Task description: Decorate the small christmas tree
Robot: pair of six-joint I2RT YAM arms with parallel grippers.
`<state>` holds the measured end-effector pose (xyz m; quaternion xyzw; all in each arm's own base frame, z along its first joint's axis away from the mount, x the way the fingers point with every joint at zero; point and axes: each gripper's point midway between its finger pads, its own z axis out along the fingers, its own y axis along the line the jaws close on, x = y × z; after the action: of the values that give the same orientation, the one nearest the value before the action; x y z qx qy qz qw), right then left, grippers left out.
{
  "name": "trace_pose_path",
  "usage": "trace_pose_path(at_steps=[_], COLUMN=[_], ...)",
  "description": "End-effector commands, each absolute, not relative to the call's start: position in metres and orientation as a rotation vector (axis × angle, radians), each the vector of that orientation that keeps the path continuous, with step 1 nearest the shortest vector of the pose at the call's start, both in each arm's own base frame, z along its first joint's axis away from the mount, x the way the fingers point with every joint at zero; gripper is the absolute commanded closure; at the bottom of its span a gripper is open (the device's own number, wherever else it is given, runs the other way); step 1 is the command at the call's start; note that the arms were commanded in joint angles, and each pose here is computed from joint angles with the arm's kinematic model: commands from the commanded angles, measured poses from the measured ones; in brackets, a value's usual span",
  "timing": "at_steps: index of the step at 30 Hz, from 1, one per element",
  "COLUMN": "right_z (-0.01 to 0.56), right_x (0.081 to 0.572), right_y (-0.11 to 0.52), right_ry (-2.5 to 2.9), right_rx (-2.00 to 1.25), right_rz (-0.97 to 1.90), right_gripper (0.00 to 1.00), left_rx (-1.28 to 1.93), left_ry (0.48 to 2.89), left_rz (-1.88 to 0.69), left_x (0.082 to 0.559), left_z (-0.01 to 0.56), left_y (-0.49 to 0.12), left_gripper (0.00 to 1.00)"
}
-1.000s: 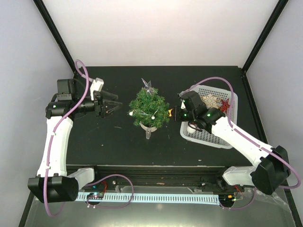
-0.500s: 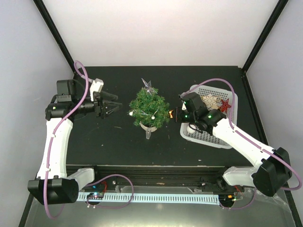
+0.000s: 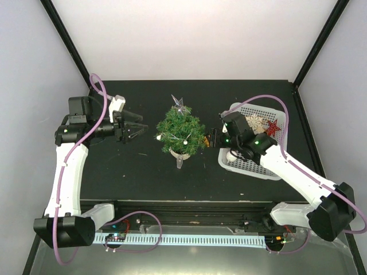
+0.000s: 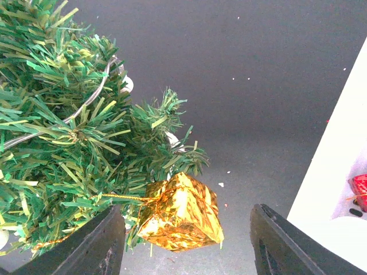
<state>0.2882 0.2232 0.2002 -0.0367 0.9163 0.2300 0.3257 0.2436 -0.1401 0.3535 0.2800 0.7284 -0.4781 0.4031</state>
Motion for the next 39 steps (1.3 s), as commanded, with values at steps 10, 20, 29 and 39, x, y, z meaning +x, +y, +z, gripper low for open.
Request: trace_pose_path(at_steps=[10,20,29,39], right_z=[0.192,0.126,0.092,0.072], right_x=[0.297,0.306,0.321,0.338], right_y=[0.161,0.125,0.109,0.112], right_ry=[2.415,2.571,2.623,2.667], right_rx=[0.148,0.306,0.403,0.391], right_rz=[0.368,0.291,0.33,0.318], right_gripper=[0.34,0.34,0.2,0.22], left_rx=[0.728,0.729,0.737,0.737], left_ry=[1.802,1.8,1.791,1.791], left_rz=[-1.191,-1.191,-1.197,-1.205], left_x=[0.238,0.237,0.235,0.235], left_z=[0.361,0.362,0.364,0.364], left_y=[-0.14,-0.14,-0.141,-0.141], left_gripper=[0.11,0.11,0.11,0.11])
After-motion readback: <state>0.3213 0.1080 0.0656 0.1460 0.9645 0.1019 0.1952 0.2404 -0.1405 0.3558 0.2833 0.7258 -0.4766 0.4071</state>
